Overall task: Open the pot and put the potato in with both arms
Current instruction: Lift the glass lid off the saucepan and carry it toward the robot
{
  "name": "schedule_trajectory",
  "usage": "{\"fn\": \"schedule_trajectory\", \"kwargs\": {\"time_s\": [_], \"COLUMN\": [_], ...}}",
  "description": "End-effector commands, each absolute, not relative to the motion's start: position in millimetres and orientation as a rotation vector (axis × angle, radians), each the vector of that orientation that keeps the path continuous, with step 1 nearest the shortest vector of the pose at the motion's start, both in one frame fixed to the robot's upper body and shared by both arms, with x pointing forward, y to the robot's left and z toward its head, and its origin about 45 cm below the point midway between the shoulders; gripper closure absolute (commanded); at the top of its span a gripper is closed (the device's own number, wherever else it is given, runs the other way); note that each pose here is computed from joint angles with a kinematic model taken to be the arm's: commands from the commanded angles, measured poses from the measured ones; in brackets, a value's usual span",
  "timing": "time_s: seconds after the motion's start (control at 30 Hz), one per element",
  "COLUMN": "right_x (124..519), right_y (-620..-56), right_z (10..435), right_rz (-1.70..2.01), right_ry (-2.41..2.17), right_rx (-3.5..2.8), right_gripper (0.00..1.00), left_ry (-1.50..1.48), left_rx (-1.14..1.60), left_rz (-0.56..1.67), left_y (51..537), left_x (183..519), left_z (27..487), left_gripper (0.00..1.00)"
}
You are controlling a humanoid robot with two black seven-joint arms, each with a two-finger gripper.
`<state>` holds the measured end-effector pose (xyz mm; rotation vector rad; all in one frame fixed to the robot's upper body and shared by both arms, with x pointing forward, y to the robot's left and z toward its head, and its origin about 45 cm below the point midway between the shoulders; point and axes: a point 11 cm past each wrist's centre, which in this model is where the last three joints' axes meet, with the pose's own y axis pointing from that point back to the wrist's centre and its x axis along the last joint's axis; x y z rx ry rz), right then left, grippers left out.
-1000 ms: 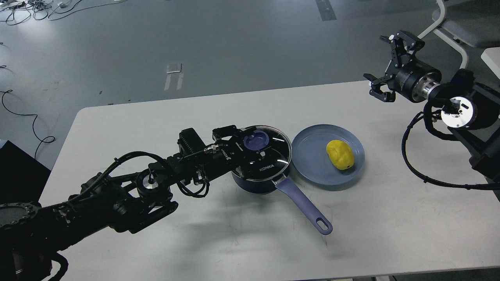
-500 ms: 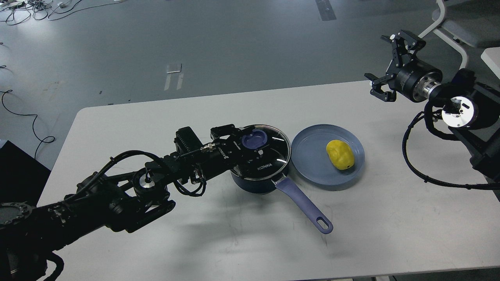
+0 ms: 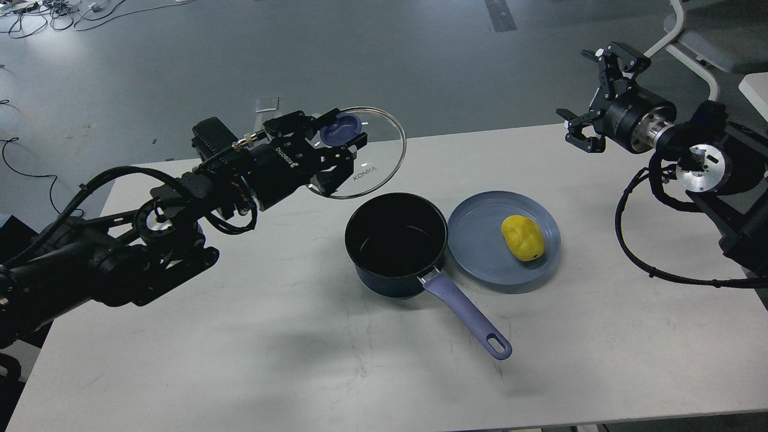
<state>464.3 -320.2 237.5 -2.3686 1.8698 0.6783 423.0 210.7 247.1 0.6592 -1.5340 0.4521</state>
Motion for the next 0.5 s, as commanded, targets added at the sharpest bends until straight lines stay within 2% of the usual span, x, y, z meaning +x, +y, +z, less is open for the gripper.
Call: {"fn": "schedule_trajectory", "kwargs": {"time_s": [0.0, 0.13, 0.3, 0.47], "right_x": [464.8, 464.2, 464.0, 463.7], "right_y": [-319.2, -318.3, -318.0, -317.6], "right_z": [238.0, 236.3, 235.6, 234.9], "right_rz": [0.677, 0.681, 0.682, 0.683], "right_ry": [1.868, 1.867, 1.868, 1.868], "right_rx": [-2.372, -2.375, -2.378, -2.381], "right_gripper": [0.0, 0.0, 0.0, 0.0], "left_ry": [-1.497, -1.423, -1.306, -1.253], "left_rx": [0.742, 0.836, 0.916, 0.992], "left_rz": [0.448, 0.402, 0.38, 0.392], "left_y": [250.1, 290.6, 319.0, 340.9], "left_x": [413.8, 389.3, 357.4, 349.6], "left_z": [229.7, 190.8, 143.7, 122.6], "left_gripper": [0.45, 0.45, 0.45, 0.45]}}
